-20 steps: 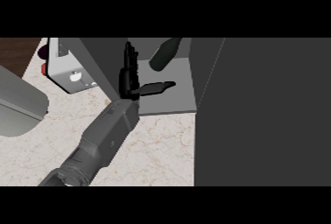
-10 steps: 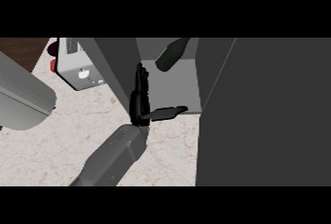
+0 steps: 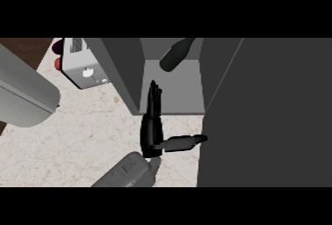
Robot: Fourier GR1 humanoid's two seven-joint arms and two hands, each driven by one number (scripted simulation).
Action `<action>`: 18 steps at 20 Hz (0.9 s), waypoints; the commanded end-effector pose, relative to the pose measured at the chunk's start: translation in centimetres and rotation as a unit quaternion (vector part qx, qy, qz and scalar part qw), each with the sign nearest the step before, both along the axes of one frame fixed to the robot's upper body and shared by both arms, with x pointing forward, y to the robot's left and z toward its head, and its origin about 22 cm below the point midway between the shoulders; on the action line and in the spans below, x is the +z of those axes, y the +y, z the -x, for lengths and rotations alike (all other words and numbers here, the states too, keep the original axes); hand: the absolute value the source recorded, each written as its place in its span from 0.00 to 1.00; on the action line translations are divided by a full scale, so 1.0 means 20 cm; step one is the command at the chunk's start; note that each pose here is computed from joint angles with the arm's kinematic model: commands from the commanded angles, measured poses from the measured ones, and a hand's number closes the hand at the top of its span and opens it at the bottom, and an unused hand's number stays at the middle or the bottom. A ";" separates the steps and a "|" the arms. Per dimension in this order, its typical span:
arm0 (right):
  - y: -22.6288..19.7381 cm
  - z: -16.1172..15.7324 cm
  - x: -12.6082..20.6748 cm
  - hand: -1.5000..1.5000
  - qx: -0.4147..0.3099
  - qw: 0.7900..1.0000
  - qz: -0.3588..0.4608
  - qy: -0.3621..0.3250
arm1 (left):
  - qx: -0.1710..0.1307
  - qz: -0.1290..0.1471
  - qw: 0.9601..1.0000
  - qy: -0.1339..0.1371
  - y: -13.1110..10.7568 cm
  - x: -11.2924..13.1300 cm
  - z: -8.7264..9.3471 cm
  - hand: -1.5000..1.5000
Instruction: Pick up the wine, place it into the cabinet and close the cabinet
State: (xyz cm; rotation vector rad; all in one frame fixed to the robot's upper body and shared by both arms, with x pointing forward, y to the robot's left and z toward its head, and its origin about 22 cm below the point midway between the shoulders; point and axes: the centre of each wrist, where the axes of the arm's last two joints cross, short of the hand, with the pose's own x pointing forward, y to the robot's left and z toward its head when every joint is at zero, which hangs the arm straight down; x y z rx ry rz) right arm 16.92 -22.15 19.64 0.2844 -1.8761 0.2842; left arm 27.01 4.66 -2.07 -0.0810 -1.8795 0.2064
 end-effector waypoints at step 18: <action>-0.05 0.13 0.07 0.00 0.050 0.999 0.009 0.004 | -0.002 0.030 0.999 -0.027 0.17 0.21 0.64 0.00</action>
